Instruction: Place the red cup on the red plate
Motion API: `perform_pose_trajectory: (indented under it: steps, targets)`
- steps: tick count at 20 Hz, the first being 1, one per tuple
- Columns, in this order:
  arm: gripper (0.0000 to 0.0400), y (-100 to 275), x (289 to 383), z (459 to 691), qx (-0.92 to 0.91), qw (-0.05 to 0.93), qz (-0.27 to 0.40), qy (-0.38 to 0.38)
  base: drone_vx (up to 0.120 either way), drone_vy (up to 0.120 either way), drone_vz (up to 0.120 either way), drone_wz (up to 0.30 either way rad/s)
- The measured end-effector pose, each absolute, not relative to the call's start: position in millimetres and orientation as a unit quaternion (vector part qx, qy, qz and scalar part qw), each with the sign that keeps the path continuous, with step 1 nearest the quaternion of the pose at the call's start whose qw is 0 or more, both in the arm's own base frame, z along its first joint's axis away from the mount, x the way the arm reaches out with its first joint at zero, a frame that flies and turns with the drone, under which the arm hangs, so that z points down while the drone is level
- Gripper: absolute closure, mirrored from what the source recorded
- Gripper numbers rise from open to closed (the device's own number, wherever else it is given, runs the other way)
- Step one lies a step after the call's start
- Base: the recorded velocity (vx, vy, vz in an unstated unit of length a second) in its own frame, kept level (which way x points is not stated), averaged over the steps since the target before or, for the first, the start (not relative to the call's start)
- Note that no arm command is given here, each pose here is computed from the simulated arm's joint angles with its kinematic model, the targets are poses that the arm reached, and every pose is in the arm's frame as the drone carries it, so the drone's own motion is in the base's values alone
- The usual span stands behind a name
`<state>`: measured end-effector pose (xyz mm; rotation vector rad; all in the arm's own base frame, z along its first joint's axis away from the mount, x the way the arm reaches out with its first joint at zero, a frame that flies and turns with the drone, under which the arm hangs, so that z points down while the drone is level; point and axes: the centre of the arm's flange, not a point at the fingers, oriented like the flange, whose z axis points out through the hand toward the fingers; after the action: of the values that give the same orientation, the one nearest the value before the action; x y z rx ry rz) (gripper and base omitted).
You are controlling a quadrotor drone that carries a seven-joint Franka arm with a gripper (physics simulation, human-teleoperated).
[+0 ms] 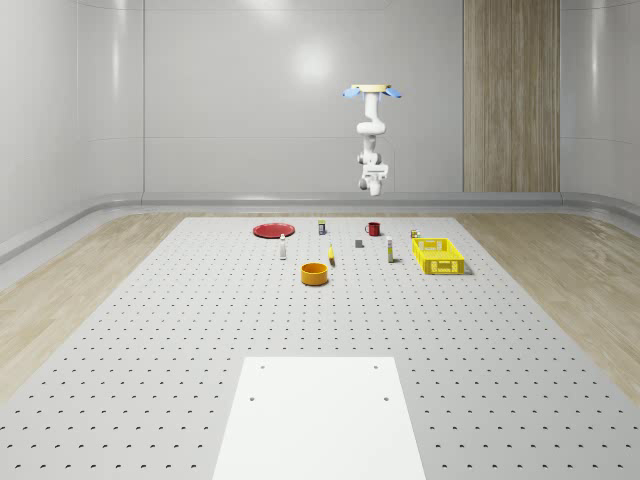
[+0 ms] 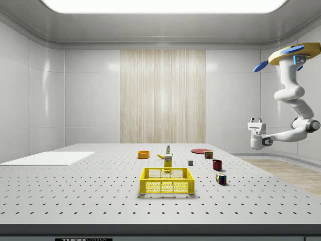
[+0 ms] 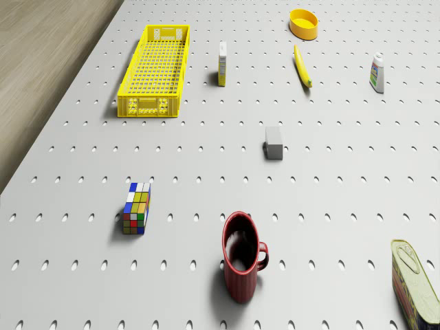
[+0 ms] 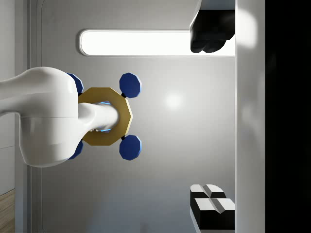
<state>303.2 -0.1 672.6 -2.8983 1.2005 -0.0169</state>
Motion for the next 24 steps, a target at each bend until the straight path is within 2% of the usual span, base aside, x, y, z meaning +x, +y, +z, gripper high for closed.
perform_pose_trajectory:
  steps: [7,24]
  targets:
    - [0.0,0,304.2,687,-0.924,0.003,-0.008,0.383,0.12,-0.114,0.0,0.0]
    - [0.0,0,303.3,691,-0.924,0.005,-0.014,0.383,0.12,0.0,0.0,0.0]
